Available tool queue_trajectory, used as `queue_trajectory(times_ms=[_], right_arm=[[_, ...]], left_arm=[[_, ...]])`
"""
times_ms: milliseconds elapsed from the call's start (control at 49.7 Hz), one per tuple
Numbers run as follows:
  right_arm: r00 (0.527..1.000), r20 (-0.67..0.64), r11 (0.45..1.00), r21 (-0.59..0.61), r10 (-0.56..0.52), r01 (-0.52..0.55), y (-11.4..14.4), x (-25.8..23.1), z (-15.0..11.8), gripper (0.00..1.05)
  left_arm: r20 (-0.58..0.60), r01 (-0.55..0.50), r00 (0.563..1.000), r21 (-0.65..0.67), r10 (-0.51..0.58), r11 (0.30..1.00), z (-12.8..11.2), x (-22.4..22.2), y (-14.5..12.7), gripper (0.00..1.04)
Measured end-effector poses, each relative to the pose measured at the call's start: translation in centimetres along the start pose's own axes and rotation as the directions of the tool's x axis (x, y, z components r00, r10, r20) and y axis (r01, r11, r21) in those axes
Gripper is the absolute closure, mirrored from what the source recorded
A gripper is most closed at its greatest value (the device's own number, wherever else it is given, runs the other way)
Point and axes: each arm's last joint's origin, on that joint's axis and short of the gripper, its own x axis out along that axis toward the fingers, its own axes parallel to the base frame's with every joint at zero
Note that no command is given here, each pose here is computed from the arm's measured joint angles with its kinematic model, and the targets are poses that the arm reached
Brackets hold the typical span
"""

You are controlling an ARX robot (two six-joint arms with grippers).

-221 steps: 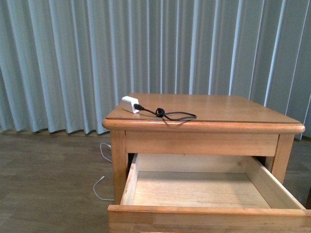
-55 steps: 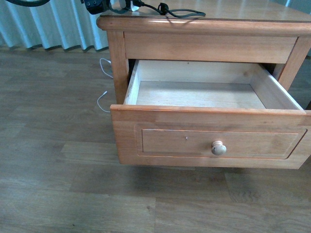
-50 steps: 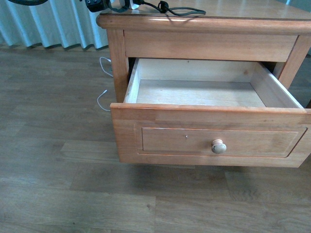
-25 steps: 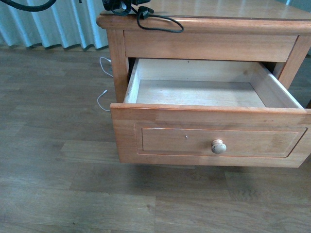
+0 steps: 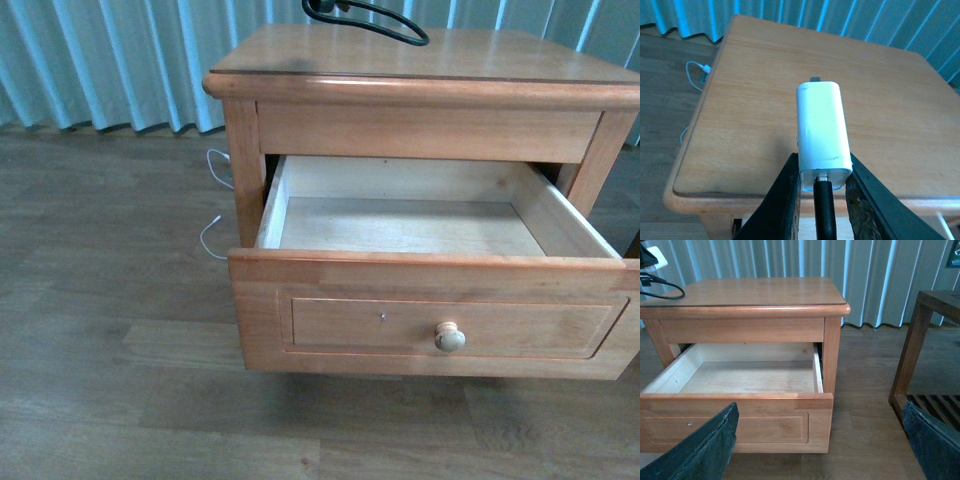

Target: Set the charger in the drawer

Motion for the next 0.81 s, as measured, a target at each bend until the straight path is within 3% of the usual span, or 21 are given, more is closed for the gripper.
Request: queue_trajectory(times_ms=[201, 403, 624, 806], right_arm=[[1.000, 0.000, 1.000, 0.000, 0.000, 0.000, 0.0, 0.0, 0.0, 0.08], [1.000, 0.000, 1.000, 0.000, 0.000, 0.000, 0.0, 0.0, 0.0, 0.08], [1.000, 0.000, 1.000, 0.000, 0.000, 0.000, 0.0, 0.0, 0.0, 0.08], [1.000, 0.000, 1.000, 0.000, 0.000, 0.000, 0.0, 0.0, 0.0, 0.08]], left_arm=[[-0.077, 0.122, 0.990, 0.050, -0.118, 0.991, -2.8, -3.2, -0.8, 0.82], [-0.173, 0.141, 0.977, 0.083, -0.125, 0.987, -6.1, -4.1, -0.6, 0.82], [-0.246, 0.151, 0.961, 0.095, -0.124, 0.984, -9.0, -2.7, -0.7, 0.82], [-0.343, 0.117, 0.936, 0.084, -0.082, 0.990, -13.2, 0.4, -1.0, 0.82]])
